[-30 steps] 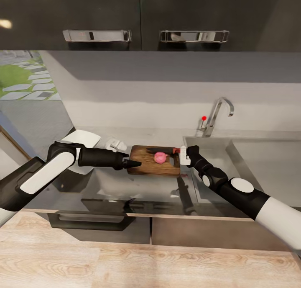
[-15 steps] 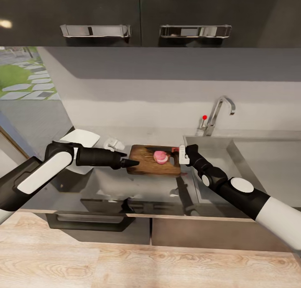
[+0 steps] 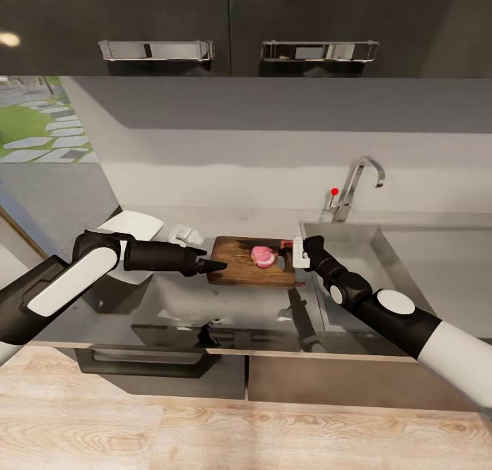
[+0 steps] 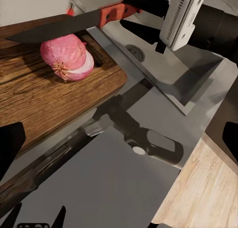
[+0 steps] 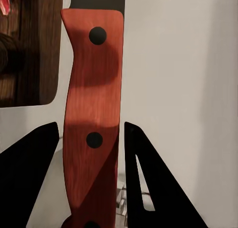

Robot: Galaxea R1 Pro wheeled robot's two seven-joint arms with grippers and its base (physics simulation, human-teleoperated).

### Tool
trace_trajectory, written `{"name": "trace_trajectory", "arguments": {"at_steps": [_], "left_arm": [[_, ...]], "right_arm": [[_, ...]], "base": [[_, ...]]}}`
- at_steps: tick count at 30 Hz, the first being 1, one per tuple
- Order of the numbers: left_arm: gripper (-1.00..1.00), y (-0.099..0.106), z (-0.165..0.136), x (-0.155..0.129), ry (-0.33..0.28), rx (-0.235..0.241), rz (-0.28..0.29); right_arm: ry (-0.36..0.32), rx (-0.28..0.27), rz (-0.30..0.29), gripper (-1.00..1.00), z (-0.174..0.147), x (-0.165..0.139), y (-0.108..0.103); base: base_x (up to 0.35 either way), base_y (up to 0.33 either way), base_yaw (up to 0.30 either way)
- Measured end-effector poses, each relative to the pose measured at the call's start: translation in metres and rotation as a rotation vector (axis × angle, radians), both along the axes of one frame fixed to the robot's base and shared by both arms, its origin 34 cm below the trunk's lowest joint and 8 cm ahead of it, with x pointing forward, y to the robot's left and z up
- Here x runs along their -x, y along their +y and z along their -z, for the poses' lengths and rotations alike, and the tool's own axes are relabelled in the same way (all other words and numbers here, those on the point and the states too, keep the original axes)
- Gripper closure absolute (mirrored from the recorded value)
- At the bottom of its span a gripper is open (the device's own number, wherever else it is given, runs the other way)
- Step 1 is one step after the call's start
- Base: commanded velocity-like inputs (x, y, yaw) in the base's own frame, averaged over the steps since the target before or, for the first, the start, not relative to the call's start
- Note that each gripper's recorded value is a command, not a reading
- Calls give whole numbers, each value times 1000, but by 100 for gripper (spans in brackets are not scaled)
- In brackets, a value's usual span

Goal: In the kitchen, take the Vidalia onion out of the sink, dice it on the chopping board with the paring knife, put the diced onion into the bowl on the countertop, then place both the paring knife and the chopping board into the sink.

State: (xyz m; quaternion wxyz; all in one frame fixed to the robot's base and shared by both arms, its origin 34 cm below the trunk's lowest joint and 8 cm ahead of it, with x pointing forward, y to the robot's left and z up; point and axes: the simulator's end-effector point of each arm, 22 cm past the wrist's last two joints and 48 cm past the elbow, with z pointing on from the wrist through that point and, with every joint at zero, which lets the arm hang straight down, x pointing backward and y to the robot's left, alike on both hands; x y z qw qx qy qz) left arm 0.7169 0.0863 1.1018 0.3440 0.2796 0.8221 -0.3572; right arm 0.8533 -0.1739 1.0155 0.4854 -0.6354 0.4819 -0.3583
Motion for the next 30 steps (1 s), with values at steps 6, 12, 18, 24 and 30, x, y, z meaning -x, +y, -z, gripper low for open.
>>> {"name": "trace_trajectory", "arguments": {"at_steps": [6,12,18,24,30], "left_arm": [[-100,0,0,0,0,0,0],[-100,0,0,0,0,0,0],[-100,0,0,0,0,1,0],[-100,-1,0,0,0,1,1],[-100,-1,0,0,0,1,1]], "right_arm": [[0,0,0,100,0,0,0],[0,-1,2,100,0,-1,-1],[1,-1,2,100,0,-1,-1],[1,-2,5,100,0,-1,-2],[1,-2,4,100,-1,-1,-2]], "base": [[0,0,0],[0,0,0],[0,0,0],[0,0,0],[0,0,0]]}}
